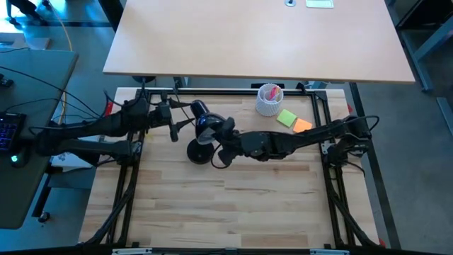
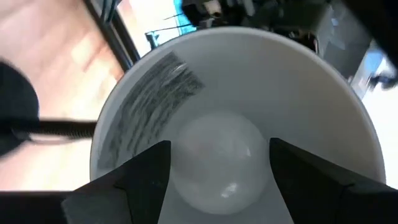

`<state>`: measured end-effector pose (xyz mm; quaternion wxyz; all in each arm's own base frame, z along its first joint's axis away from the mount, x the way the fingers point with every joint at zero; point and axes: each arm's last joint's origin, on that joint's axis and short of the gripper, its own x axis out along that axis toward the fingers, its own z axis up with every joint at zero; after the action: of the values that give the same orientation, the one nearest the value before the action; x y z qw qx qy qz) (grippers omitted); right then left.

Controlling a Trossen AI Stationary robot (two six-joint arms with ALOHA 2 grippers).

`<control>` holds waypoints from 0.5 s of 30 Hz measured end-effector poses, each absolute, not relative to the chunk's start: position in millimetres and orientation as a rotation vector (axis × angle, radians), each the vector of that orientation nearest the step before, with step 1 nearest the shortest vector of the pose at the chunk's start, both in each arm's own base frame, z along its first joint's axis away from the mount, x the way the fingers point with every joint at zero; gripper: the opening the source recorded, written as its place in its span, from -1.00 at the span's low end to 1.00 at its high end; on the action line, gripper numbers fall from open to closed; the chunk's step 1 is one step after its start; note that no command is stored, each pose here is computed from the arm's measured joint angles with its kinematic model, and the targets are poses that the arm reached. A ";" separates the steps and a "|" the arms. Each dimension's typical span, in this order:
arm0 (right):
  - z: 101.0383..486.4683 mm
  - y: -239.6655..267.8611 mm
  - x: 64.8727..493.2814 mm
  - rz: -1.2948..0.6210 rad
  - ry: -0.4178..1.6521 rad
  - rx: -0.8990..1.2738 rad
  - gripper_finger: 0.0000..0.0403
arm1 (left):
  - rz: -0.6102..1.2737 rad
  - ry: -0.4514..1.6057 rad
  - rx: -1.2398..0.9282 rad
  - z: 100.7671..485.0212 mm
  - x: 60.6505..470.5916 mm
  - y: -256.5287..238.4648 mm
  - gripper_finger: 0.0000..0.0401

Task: Screw lightbulb
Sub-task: Insert the lightbulb into the lamp

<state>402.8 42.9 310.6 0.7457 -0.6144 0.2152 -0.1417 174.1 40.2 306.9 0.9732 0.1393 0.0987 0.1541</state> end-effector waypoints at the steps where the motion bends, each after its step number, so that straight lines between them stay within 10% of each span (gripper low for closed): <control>1: 310.6 44.0 402.5 -0.325 0.463 -1.295 0.31 | 0.310 0.196 0.282 307.2 174.3 39.2 0.27; 15: 322.2 47.2 402.2 -0.560 0.204 -0.549 0.31 | 0.260 0.165 0.339 309.8 178.3 12.3 0.27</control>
<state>402.2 47.2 322.2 0.9190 -0.2670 0.0994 -0.2725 178.3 12.3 309.8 0.9739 0.1680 0.0816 0.1291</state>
